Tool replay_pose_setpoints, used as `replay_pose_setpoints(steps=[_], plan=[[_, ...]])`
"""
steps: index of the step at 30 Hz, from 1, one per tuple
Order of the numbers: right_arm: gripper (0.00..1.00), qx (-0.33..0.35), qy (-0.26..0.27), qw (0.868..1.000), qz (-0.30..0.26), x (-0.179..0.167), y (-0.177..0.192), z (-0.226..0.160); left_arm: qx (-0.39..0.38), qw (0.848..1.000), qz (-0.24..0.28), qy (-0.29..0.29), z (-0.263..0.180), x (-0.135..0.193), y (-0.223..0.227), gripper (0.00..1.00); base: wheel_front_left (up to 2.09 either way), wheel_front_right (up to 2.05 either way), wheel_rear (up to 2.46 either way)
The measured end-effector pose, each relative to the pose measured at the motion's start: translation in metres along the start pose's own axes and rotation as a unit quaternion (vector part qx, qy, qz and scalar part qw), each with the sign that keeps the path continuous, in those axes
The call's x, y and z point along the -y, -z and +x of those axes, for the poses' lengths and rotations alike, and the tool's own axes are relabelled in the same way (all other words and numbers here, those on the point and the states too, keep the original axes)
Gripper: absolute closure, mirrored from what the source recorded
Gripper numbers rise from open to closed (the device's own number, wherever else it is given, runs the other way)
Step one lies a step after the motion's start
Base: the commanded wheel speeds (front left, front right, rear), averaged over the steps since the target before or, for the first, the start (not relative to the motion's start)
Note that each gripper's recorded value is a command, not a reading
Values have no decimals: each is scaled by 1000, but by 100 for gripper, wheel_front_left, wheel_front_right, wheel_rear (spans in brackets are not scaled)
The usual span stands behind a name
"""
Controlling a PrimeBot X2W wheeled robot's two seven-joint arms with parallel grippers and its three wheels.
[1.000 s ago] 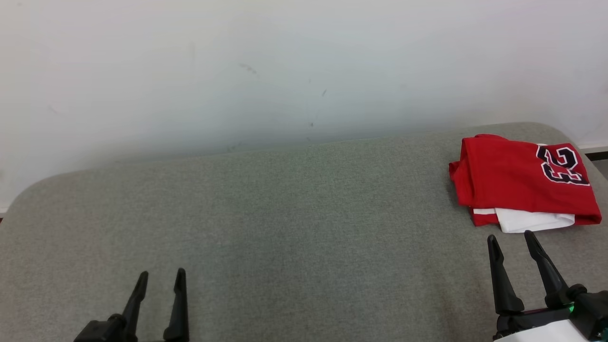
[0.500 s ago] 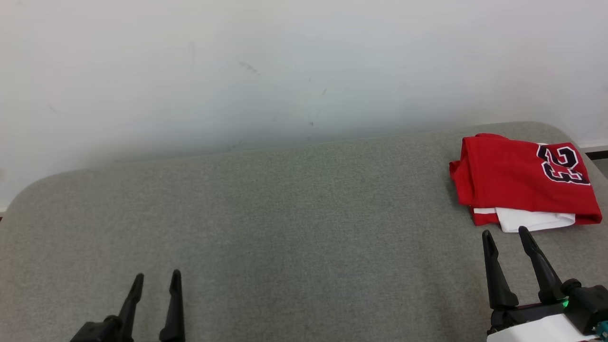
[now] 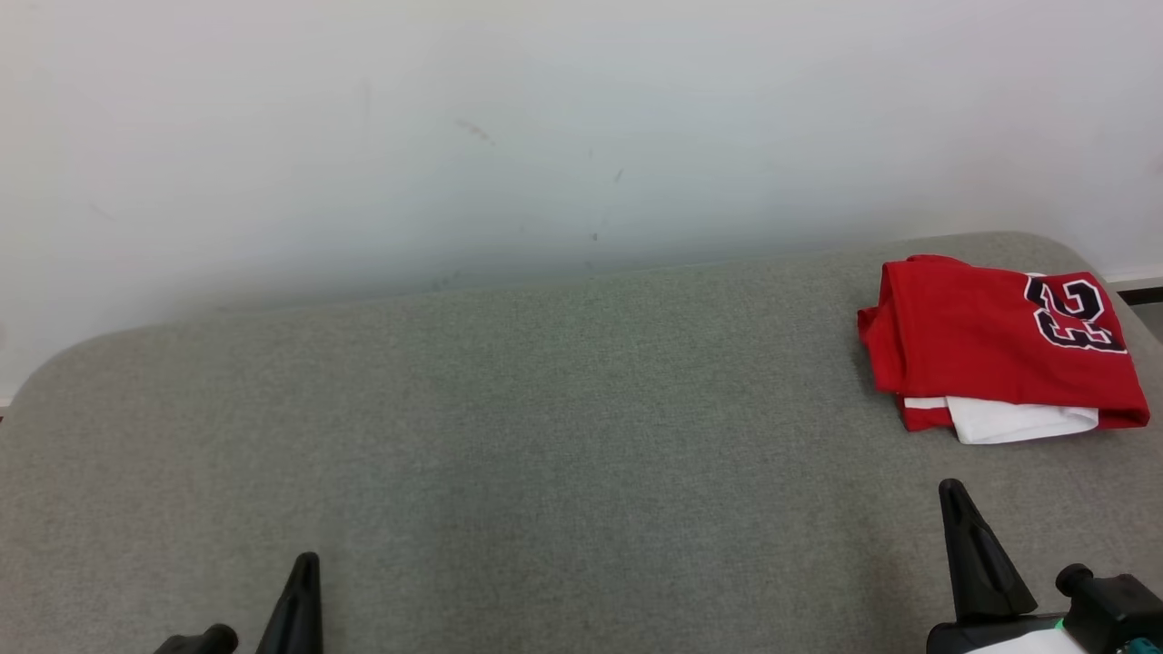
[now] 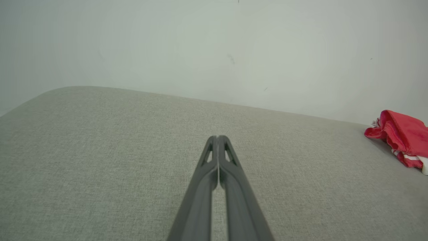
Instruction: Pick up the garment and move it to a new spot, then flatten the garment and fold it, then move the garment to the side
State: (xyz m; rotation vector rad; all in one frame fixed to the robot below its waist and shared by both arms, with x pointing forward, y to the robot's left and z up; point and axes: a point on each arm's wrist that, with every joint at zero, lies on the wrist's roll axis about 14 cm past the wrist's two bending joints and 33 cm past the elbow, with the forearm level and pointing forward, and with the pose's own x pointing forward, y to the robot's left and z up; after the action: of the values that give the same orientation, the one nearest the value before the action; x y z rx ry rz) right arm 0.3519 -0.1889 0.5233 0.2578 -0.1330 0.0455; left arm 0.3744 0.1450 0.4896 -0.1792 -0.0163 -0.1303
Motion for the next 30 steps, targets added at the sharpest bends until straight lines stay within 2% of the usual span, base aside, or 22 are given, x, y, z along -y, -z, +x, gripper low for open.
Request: replay_pose_setpoints(steps=[14, 30], plan=[[100, -16, 35, 993, 115, 13, 6, 2, -13, 991, -125, -39, -1, -15, 4, 100, 0, 0, 0], [100, -24, 62, 971, 230, 22, 11, 5, -13, 967, -248, -60, 2, -23, 2, 100, 0, 0, 0]])
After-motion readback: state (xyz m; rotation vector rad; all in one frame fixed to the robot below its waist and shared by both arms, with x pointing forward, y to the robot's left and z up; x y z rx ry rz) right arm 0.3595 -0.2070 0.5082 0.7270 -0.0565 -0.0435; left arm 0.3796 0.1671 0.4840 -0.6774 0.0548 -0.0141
